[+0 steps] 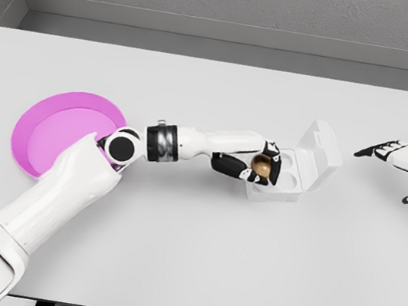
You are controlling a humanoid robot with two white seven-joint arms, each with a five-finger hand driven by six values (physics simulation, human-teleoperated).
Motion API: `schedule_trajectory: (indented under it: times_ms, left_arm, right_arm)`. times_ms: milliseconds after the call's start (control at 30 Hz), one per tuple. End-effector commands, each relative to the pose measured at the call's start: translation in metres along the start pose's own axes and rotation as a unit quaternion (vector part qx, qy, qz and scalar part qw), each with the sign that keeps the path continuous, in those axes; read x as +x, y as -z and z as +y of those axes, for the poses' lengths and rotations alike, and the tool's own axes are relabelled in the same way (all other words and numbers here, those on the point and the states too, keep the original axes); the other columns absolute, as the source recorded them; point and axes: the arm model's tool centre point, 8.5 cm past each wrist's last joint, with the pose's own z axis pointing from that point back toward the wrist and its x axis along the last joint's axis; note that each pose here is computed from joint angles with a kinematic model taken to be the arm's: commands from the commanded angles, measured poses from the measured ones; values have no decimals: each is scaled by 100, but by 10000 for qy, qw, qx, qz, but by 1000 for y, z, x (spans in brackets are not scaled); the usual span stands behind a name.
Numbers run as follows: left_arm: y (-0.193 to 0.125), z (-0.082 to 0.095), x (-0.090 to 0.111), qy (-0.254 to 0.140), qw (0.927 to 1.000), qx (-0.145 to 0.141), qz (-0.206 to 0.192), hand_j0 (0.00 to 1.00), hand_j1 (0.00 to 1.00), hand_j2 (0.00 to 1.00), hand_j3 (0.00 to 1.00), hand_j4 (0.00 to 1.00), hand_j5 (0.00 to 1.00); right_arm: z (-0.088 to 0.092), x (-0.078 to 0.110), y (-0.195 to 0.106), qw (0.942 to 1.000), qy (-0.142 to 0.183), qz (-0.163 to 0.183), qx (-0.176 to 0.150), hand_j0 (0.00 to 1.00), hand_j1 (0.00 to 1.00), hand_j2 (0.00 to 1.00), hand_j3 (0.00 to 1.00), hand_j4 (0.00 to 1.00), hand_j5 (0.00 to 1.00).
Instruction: Pack egg into the box and close the box lid
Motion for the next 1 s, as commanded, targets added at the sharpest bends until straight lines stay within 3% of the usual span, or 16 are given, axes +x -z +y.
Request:
schedule_trajectory:
  times_ms: [0, 167, 467, 833, 933, 967]
  left_arm:
    - [8, -2, 3, -64, 10000, 16, -71, 34, 34, 34, 34, 34, 34]
    - [15, -1, 7, -41, 9999, 14, -145, 34, 34, 34, 34, 34, 34]
    - [11, 8, -3, -58, 10000, 33, 38, 34, 34, 34, 34, 34, 34]
    - [18, 1, -6, -148, 9999, -10, 70, 35, 35, 35, 35, 35, 35]
    - [18, 1, -6, -138, 9999, -14, 67, 41, 41, 41, 41, 41, 41]
    - [19, 1, -5, -135, 9999, -14, 54, 50, 50, 50, 50, 50, 50]
  right_arm:
    - [-1, 0, -1, 10000, 20, 0, -19, 100, 100, 100, 100, 100, 100]
    - [0, 0, 0, 10000, 20, 3, -9, 100, 100, 100, 100, 100, 100]
    - [1, 0, 0, 10000, 29, -2, -7, 100, 100, 100, 100, 100, 100]
    - [2, 0, 0, 10000, 39, 2, 1, 100, 100, 100, 100, 100, 100]
    - [2, 0, 0, 10000, 39, 2, 1, 100, 100, 100, 100, 100, 100]
    - [2, 0, 0, 10000, 39, 2, 1, 100, 100, 100, 100, 100, 100]
